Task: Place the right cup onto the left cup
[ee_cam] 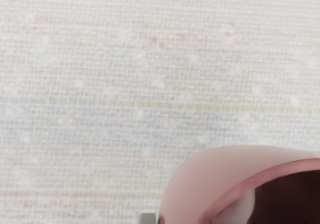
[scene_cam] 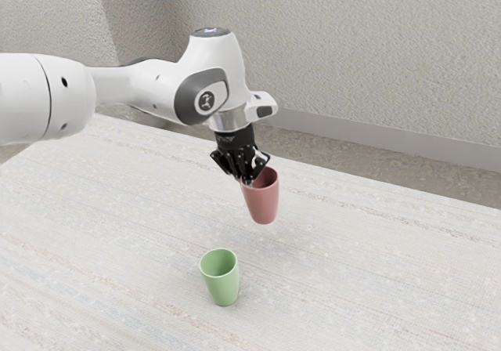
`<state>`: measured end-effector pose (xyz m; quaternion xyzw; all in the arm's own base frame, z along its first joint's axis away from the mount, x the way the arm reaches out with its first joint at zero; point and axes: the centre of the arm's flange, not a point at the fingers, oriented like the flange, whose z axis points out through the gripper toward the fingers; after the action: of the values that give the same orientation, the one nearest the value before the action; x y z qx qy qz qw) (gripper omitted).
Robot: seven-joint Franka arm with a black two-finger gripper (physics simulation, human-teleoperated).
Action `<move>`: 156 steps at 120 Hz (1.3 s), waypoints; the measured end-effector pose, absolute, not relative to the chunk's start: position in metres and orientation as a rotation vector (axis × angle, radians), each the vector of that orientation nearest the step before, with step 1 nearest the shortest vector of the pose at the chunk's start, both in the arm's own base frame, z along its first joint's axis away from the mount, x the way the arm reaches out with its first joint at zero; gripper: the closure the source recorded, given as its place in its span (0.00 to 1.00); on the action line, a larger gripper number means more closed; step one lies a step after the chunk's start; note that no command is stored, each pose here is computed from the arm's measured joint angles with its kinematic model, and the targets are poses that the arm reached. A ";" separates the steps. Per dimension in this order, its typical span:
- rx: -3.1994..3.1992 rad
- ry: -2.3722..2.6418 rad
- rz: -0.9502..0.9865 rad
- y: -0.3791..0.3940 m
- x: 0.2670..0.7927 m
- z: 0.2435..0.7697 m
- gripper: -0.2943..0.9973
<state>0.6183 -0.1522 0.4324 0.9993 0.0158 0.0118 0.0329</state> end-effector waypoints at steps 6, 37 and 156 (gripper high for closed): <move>3.075 0.058 0.036 -0.145 0.609 0.440 0.83; 3.087 0.109 -0.061 -0.117 0.568 0.431 0.83; 3.099 0.146 -0.144 -0.125 0.507 0.414 0.83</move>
<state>0.5070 -0.1253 0.4144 0.9977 0.0471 -0.0463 0.0178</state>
